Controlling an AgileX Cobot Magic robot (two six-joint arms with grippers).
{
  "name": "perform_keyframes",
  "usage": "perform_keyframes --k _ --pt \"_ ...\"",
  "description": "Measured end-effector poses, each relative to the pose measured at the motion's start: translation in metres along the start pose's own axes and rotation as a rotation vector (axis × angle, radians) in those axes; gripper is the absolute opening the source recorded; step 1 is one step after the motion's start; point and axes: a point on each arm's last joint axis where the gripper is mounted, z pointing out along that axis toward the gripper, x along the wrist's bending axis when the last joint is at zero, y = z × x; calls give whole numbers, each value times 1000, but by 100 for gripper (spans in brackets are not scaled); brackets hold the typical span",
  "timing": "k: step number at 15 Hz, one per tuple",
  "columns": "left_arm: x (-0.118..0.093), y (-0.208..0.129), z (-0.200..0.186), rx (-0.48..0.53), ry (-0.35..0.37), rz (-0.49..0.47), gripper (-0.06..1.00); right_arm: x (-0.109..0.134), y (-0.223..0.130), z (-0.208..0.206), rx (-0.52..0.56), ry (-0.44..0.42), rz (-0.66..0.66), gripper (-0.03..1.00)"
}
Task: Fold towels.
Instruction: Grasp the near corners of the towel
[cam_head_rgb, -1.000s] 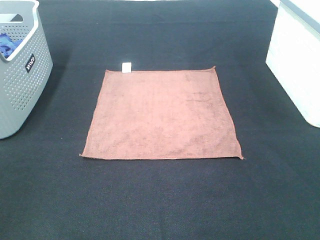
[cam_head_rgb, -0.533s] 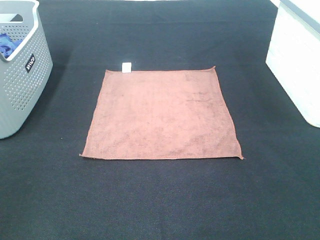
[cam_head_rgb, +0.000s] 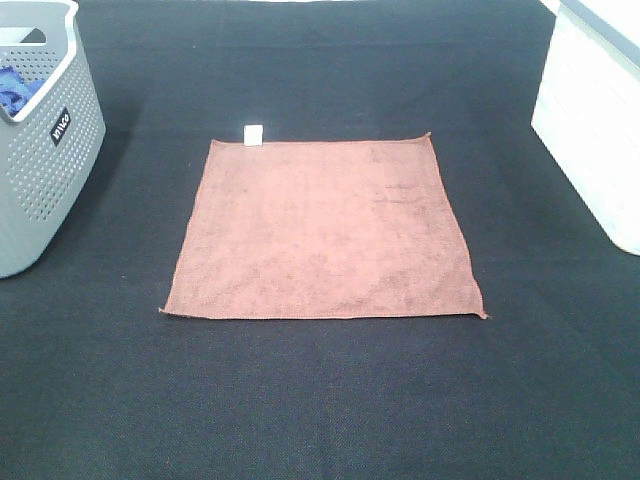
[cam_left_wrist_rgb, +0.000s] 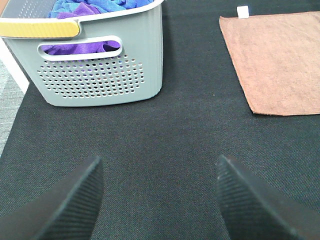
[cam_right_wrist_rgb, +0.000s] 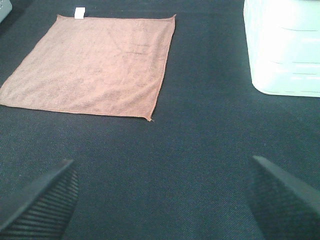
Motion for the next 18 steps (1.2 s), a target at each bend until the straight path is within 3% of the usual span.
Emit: perform_keyframes --k 18 --pt "0 0 0 0 0 0 63 0 0 0 0 0 0 85"
